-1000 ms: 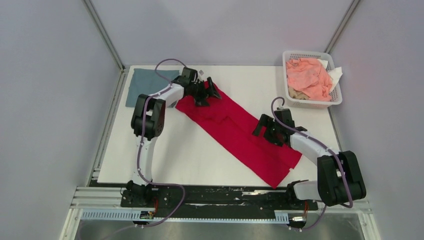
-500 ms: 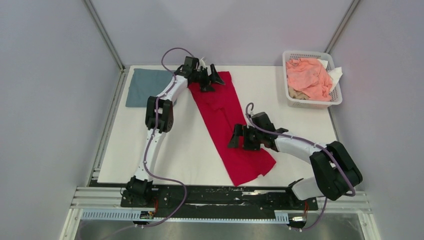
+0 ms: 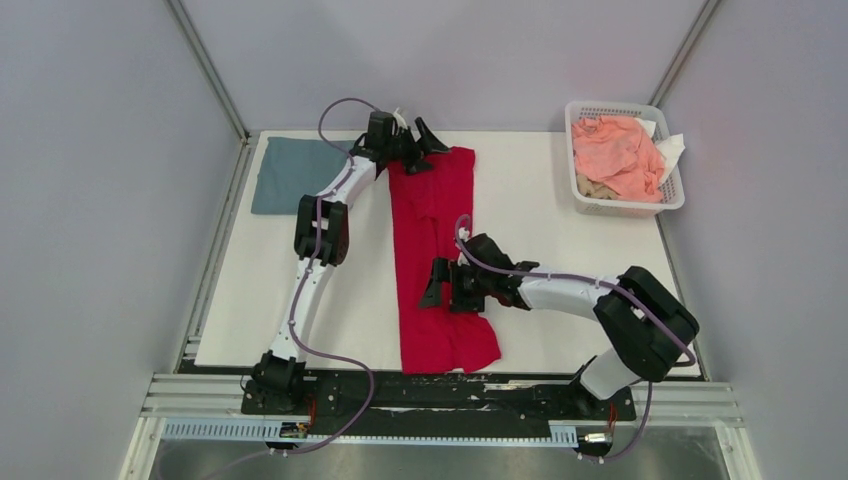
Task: Fold and stack the t-shirts
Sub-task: Rotate the tshirt 90 degrees
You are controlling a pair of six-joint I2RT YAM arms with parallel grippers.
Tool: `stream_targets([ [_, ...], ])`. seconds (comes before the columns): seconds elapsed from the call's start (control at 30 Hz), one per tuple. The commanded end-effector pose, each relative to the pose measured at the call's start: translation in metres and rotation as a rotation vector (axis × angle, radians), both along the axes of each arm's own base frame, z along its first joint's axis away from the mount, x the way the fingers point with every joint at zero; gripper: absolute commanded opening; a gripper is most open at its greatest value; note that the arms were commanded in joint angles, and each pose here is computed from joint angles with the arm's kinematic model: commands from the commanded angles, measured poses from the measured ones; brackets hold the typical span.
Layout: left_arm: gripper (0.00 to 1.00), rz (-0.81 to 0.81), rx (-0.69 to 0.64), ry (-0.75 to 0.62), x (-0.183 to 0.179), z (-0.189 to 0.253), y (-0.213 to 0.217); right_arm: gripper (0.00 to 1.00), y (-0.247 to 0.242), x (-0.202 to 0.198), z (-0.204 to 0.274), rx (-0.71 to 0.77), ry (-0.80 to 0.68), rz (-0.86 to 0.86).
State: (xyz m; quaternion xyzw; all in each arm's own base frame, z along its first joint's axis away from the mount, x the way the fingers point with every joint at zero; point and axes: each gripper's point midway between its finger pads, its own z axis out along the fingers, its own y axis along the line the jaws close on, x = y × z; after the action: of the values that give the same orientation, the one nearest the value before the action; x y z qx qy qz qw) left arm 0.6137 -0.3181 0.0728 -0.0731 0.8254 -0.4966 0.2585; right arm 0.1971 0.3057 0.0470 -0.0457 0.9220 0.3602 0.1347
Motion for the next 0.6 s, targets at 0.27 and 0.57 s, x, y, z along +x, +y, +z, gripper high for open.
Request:
stream_targets([
  [0.27, 1.00, 0.014, 0.002, -0.163, 0.006, 0.080, 0.011, 1.00, -0.037, 0.031, 0.069, -0.048, -0.279, -0.330],
  [0.57, 1.00, -0.127, 0.148, -0.246, -0.119, 0.177, 0.019, 1.00, -0.122, -0.009, 0.043, -0.276, -0.267, -0.323],
])
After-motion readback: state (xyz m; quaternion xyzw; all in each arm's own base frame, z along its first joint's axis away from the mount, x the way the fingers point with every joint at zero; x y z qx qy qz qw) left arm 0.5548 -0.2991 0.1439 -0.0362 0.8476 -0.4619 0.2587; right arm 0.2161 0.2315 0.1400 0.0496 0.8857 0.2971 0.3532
